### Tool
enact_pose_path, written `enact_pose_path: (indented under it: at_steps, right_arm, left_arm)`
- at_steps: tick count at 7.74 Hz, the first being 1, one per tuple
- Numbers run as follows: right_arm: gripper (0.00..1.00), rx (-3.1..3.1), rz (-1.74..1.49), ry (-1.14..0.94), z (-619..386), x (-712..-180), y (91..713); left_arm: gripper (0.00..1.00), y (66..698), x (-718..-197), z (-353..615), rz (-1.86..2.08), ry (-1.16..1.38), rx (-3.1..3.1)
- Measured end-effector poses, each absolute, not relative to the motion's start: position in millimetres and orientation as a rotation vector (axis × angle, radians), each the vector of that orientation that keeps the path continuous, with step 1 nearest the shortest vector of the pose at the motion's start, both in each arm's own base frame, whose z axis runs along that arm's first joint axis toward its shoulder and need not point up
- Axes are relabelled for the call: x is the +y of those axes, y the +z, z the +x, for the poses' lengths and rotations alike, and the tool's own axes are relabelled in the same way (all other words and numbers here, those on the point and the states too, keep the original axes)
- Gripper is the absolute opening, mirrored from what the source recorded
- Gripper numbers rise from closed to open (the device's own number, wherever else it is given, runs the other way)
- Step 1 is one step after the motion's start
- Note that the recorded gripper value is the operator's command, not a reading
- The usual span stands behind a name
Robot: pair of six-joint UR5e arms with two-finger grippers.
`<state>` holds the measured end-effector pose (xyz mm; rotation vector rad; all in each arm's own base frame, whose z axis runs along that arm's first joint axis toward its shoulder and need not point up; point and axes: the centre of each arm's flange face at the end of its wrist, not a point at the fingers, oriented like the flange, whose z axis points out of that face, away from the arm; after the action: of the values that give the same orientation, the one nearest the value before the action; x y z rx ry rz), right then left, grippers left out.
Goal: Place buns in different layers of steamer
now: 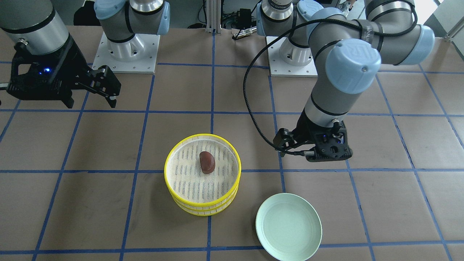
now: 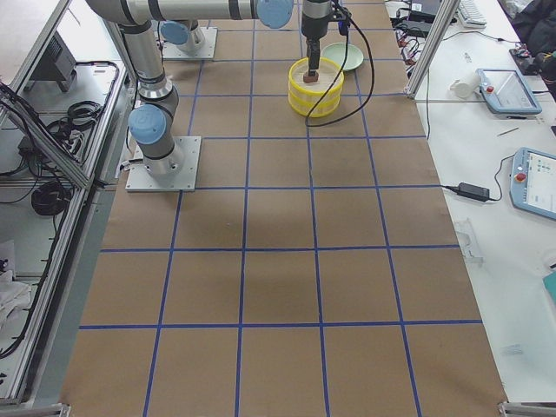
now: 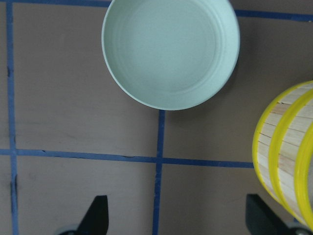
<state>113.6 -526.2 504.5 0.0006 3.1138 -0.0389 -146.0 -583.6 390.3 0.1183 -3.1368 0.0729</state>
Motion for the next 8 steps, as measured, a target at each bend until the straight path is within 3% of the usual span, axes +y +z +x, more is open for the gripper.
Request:
enact_pose_path:
  at_steps: [5,8]
  right_arm:
    - [1.00,3.113,0.000,-0.034,114,-527,503]
    - [1.00,3.114,0.000,-0.030,114,-527,502]
  left_arm:
    - [1.00,481,-510,-101,0.160,0.018,-3.162]
    - [1.00,502,-485,-102,0.166,0.009,-3.168]
